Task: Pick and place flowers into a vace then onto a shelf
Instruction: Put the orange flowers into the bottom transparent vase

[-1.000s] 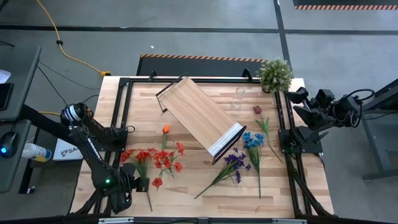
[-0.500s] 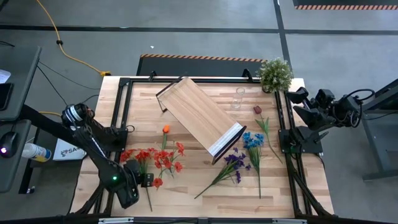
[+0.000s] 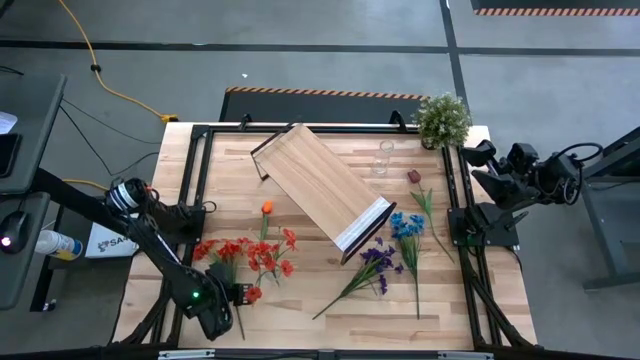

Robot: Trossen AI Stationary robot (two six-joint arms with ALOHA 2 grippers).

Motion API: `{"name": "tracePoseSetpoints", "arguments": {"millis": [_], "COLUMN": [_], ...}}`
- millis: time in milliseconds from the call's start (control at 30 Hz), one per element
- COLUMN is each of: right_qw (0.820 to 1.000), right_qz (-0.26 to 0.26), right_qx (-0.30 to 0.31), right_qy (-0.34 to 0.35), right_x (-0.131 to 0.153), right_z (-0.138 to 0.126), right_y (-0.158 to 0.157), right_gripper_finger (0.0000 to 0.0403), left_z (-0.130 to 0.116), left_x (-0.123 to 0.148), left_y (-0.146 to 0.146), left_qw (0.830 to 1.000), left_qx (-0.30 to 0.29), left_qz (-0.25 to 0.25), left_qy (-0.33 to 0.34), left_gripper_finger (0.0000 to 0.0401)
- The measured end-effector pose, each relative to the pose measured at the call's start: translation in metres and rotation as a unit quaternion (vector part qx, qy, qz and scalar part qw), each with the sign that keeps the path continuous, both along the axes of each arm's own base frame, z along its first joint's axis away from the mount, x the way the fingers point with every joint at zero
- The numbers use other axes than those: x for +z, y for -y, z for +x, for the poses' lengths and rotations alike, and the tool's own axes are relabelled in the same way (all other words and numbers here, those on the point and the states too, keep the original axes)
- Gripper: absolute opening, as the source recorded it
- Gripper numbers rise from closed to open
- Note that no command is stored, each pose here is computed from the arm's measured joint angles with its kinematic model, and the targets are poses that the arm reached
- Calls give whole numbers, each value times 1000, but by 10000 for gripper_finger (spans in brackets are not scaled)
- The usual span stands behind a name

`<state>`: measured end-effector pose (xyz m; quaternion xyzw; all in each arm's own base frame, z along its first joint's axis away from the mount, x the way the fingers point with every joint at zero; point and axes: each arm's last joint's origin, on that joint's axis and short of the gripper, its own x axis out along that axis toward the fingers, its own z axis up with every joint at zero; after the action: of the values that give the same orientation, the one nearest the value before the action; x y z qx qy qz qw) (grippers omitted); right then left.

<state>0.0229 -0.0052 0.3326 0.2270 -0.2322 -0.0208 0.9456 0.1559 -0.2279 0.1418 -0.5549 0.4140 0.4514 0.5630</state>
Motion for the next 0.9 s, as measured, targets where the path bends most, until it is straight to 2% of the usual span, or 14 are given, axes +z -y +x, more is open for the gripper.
{"name": "tracePoseSetpoints", "arguments": {"millis": [900], "right_qw": [1000], "right_qz": [5], "right_qx": [1], "right_qy": [9], "right_x": [1], "right_z": [-1], "right_y": [0], "right_gripper_finger": [381], "left_z": [0], "left_x": [0], "left_y": [0], "left_qw": [999], "left_qx": [-43], "left_qz": [16], "left_qy": [5], "left_gripper_finger": [246]}}
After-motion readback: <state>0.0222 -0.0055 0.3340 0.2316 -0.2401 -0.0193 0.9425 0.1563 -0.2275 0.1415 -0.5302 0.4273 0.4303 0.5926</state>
